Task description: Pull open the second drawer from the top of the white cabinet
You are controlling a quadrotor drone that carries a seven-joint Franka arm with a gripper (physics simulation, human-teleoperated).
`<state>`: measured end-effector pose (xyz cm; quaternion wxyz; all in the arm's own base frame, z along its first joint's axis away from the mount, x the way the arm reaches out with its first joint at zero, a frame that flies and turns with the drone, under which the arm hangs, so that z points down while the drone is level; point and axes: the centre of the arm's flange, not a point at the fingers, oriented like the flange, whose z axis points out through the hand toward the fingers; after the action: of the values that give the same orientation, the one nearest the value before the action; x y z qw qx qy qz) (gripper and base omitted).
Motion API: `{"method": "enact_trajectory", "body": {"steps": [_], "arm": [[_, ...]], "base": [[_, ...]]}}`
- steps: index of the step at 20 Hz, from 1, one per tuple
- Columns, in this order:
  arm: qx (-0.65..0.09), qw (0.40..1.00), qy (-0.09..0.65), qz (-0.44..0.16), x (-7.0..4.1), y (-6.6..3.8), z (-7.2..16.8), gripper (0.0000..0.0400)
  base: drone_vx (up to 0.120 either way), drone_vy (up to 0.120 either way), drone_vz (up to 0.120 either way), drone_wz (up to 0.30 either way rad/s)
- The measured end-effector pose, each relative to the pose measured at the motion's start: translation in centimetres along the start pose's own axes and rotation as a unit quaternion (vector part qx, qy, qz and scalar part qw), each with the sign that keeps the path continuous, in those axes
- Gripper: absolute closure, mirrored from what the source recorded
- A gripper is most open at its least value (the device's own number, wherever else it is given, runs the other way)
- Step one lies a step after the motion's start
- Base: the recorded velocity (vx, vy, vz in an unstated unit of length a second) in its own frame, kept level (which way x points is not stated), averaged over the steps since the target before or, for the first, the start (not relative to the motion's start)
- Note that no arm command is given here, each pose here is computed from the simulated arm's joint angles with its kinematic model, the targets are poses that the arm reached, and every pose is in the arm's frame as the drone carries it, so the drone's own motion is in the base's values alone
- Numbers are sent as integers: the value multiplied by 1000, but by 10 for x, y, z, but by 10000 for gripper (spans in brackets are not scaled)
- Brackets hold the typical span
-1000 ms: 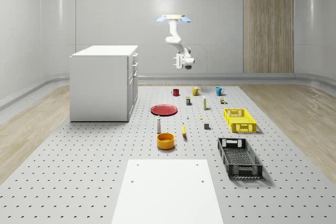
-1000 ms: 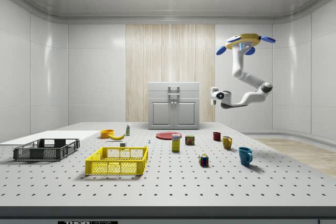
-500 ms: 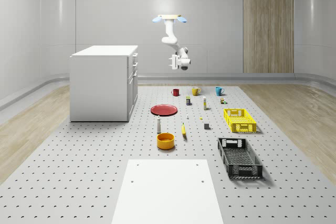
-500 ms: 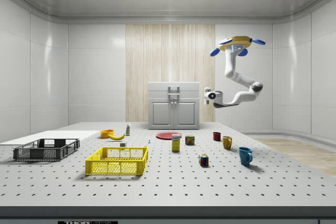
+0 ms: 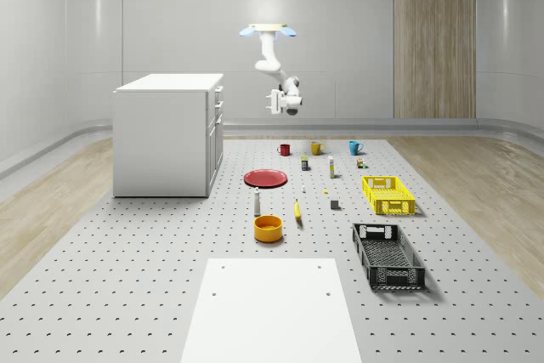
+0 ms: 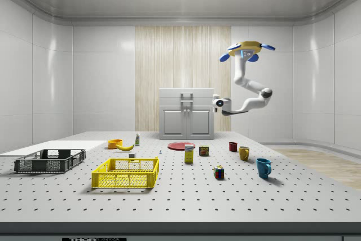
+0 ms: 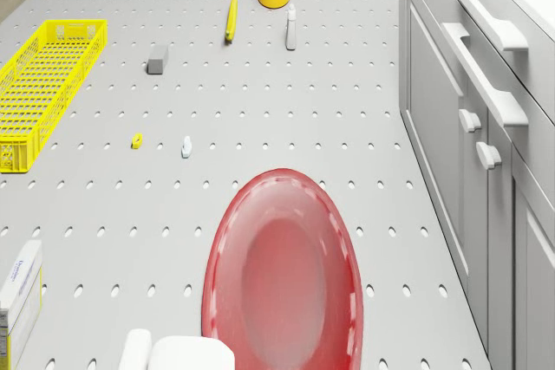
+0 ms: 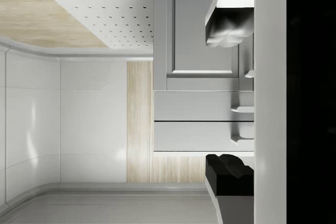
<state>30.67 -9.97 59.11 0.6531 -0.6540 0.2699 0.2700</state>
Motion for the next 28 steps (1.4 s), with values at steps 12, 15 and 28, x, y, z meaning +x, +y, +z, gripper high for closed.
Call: {"method": "enact_trajectory", "body": {"steps": [12, 15, 28], "arm": [[0, 1000, 0, 0, 0, 0, 0, 100], [0, 1000, 0, 0, 0, 0, 0, 100], [0, 1000, 0, 0, 0, 0, 0, 100]], "base": [[120, -120, 0, 0], [120, -93, 0, 0], [120, 0, 0, 0]]}}
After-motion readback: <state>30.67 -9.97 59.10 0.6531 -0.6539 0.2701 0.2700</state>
